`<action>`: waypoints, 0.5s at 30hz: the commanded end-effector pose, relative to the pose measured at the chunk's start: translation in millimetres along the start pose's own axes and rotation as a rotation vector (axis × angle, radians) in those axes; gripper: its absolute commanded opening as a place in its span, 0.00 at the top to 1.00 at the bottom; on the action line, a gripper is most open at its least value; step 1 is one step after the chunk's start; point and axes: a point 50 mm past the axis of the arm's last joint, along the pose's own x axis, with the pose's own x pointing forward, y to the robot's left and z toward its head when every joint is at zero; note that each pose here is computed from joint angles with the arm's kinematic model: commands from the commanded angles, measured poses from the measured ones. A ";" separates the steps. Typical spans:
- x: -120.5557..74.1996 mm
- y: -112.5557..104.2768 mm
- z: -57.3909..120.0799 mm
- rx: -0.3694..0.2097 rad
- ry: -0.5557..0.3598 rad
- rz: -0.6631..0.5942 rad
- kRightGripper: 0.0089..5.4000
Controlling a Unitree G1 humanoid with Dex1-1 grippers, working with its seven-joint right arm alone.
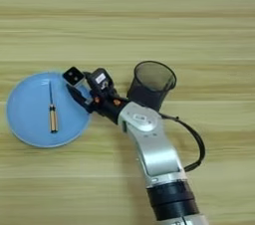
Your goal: Move the objects on the table
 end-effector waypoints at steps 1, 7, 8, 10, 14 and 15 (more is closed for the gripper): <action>-9.5 -14.9 22.1 -0.072 -0.086 -0.060 0.54; -28.2 -19.3 13.1 -0.074 -0.055 -0.102 0.54; -30.8 -19.3 10.5 -0.073 -0.045 -0.106 0.54; -34.9 -18.8 5.7 -0.070 -0.029 -0.111 0.54; -42.1 -16.2 -3.0 -0.062 0.000 -0.116 0.54; -43.2 -15.2 -5.3 -0.059 0.008 -0.115 0.54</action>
